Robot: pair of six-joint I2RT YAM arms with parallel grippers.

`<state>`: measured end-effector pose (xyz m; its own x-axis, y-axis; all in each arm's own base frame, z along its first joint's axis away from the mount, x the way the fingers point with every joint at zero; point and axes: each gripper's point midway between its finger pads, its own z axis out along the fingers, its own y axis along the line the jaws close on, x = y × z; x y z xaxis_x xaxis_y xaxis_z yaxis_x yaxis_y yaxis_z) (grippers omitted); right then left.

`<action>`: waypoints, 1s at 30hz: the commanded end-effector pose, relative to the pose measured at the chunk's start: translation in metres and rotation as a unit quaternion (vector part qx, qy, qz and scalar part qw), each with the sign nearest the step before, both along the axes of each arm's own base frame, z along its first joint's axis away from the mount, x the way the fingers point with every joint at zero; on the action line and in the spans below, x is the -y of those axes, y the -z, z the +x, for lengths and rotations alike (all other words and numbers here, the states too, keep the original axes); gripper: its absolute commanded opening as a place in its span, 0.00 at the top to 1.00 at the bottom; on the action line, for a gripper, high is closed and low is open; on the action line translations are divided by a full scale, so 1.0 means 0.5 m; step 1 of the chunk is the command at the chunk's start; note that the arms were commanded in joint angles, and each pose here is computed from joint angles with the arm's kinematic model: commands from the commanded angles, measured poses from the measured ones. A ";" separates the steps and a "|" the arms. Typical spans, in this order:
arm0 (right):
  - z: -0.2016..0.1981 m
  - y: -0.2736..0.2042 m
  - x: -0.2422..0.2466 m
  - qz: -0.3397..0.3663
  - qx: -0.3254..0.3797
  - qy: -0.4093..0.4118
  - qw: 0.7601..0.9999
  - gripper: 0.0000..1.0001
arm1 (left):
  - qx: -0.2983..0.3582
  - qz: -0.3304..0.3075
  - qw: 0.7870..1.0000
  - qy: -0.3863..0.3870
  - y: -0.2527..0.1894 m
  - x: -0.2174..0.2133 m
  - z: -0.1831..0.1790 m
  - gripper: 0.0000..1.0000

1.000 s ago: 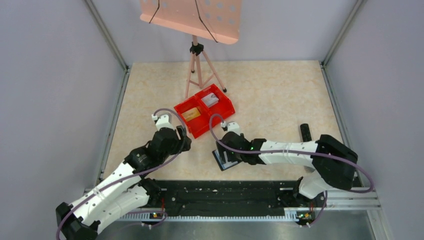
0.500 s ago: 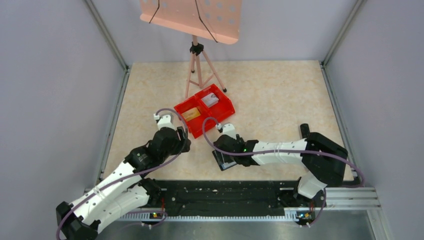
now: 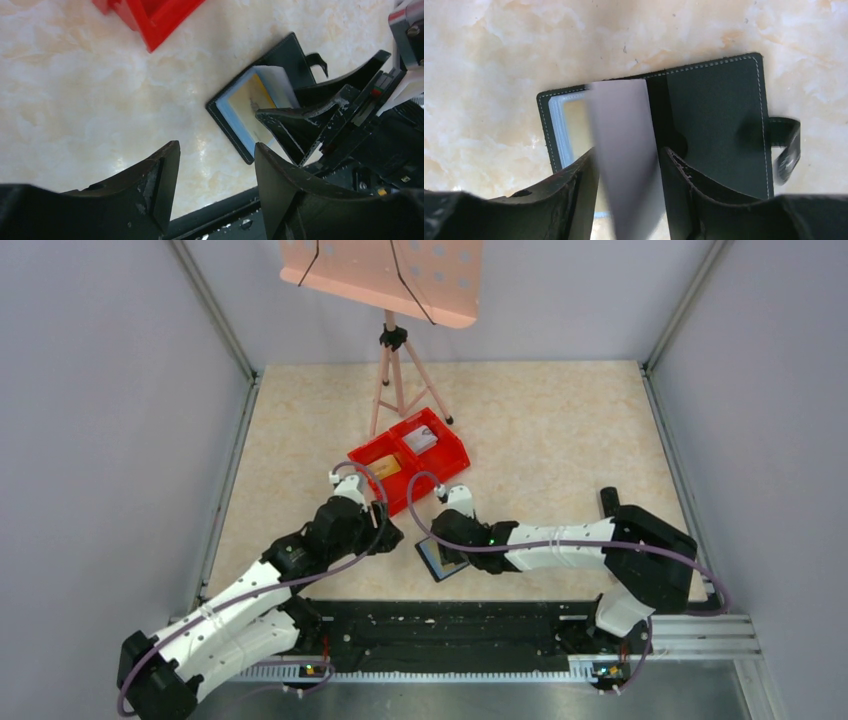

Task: Take the credit cards out of the card holder
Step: Remove the credit card from the card holder.

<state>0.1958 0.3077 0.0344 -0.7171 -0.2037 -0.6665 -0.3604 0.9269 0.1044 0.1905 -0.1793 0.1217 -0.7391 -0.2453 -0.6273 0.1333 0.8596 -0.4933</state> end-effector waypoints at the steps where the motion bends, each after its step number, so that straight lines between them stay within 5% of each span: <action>1: -0.009 -0.030 -0.018 0.064 0.000 0.002 0.998 0.60 | -0.019 -0.043 0.997 0.056 0.000 0.054 -0.015 0.38; 8: -0.011 -0.056 -0.018 0.151 -0.010 0.018 0.988 0.63 | -0.066 -0.047 0.994 0.073 0.050 0.079 -0.027 0.41; 23: 0.012 -0.038 0.142 0.086 0.013 0.092 0.992 0.70 | -0.099 -0.098 0.986 0.086 0.070 0.123 -0.032 0.47; 30: 0.012 -0.135 0.124 0.142 0.021 0.061 0.988 0.76 | -0.110 -0.106 0.984 0.087 0.085 0.134 -0.030 0.50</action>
<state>0.1983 0.2290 0.0584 -0.7275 0.0478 -0.6845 -0.1924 0.9434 0.2703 0.1717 -0.2351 0.0738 -0.8982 -0.1993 -0.3919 0.1191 0.7477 -0.6532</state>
